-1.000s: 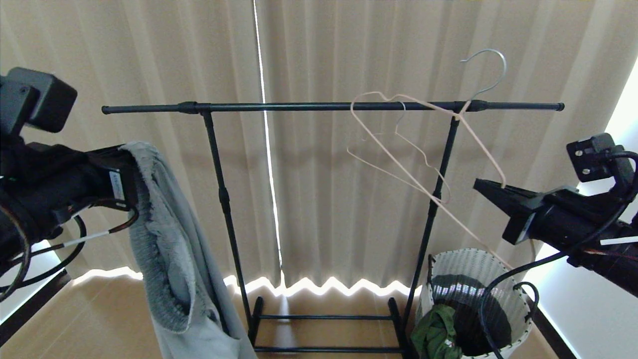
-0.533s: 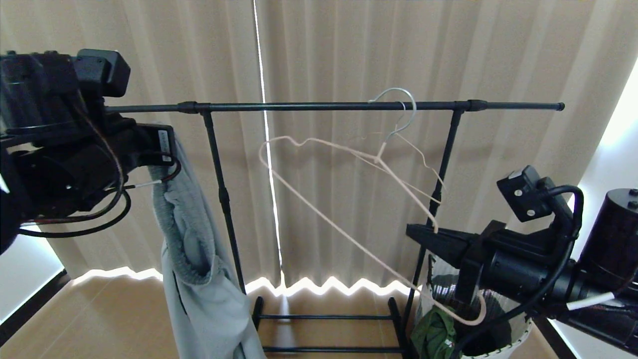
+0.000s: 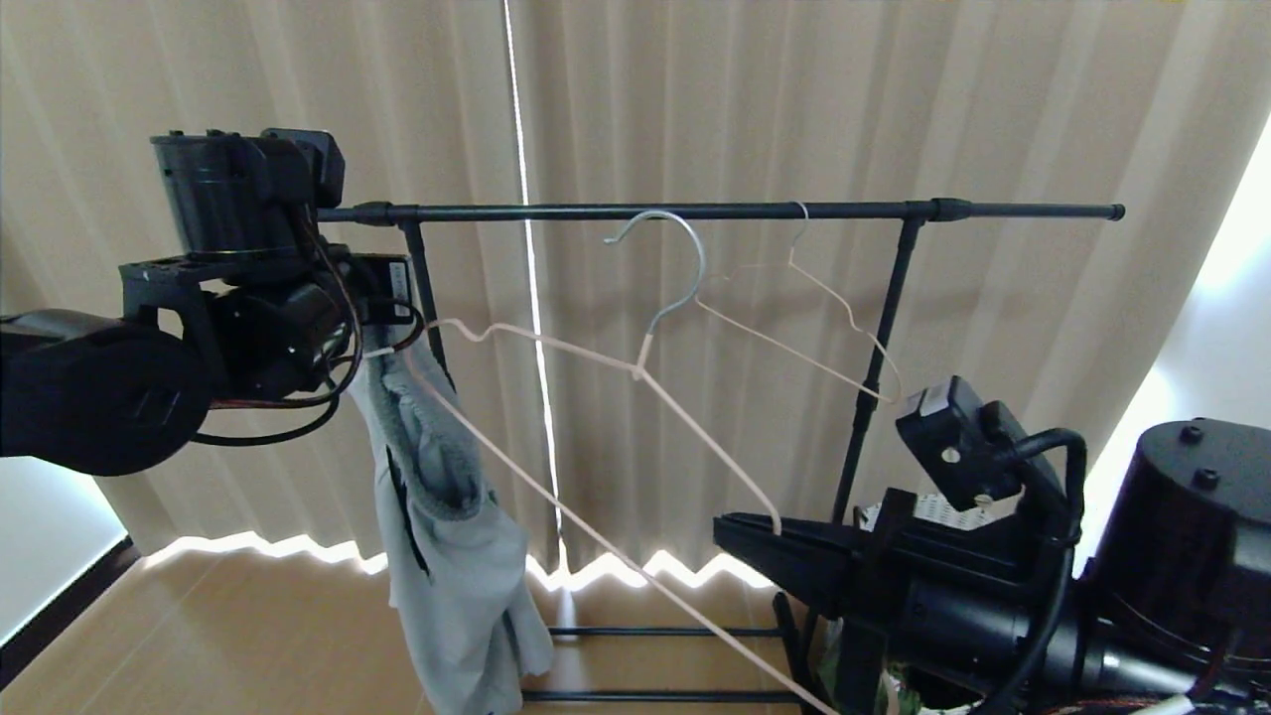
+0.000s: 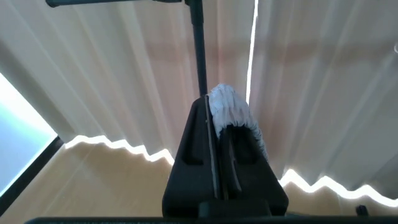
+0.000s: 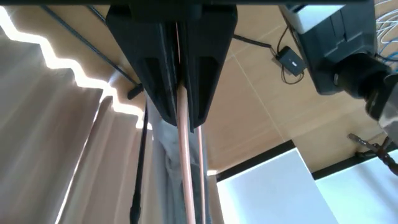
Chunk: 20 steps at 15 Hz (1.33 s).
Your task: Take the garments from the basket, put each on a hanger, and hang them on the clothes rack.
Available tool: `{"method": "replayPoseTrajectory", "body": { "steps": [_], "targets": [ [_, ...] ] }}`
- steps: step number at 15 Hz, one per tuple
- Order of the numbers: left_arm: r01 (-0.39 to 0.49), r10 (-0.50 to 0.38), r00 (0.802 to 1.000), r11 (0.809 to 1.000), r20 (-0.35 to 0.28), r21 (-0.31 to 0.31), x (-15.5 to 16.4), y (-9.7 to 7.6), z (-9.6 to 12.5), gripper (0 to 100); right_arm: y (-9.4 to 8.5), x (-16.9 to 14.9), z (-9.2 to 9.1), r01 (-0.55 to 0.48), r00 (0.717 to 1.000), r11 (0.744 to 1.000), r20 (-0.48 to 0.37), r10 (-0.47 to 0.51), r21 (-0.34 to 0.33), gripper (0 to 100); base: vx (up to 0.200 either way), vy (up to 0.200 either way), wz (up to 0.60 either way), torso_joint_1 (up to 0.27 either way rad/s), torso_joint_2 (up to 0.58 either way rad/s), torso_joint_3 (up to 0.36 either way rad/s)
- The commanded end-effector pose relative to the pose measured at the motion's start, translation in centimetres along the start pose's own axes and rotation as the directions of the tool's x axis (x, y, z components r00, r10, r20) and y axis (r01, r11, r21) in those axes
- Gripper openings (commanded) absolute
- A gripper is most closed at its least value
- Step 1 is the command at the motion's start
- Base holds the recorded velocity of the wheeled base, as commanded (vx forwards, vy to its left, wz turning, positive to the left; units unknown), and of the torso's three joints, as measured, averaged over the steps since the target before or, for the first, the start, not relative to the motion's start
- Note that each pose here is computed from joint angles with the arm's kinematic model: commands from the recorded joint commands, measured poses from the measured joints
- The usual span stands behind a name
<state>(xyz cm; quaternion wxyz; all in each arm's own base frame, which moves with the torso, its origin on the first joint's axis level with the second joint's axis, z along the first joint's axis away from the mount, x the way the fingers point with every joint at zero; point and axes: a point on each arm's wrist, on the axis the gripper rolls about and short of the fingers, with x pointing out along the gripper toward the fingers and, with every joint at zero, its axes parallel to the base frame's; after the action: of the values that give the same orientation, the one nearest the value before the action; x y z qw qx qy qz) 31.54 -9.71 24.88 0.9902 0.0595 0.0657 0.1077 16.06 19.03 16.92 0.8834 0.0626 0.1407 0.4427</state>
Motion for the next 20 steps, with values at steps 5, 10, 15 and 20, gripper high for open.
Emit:
{"method": "replayPoseTrajectory", "body": {
  "steps": [5, 10, 15, 20],
  "targets": [
    [0.038, -0.038, 0.999, 0.999, 0.009, 0.005, -2.6, 0.2, 0.1, 0, -0.4, 4.7, 0.0, 0.056, 0.998, 0.997, -0.015, -0.055, 0.045, 0, 0.000, 0.000, 0.00, 0.000, 0.00, 0.000],
    [0.044, -0.044, 0.999, 0.999, -0.007, 0.013, -3.0, 0.2, -0.5, 0, -0.7, 6.8, 0.3, 0.117, 0.993, 0.991, 0.008, -0.117, 0.064, 0, 0.000, 0.000, 0.00, 0.000, 0.00, 0.000],
    [0.065, -0.065, 0.998, 0.998, -0.012, 0.018, -4.2, 0.2, -0.9, 0, -0.9, 8.4, -0.3, 0.153, 0.988, 0.985, -0.009, -0.153, 0.075, 0, 0.000, 0.000, 0.00, 0.000, 0.00, 0.000],
    [0.168, -0.168, 0.986, 0.986, 0.015, 0.026, -7.0, -1.3, -0.5, 0, -0.3, 8.9, -0.3, 0.138, 0.990, 0.988, -0.009, -0.138, 0.071, 0, 0.000, 0.000, 0.00, 0.000, 0.00, 0.000]
  ]
}}
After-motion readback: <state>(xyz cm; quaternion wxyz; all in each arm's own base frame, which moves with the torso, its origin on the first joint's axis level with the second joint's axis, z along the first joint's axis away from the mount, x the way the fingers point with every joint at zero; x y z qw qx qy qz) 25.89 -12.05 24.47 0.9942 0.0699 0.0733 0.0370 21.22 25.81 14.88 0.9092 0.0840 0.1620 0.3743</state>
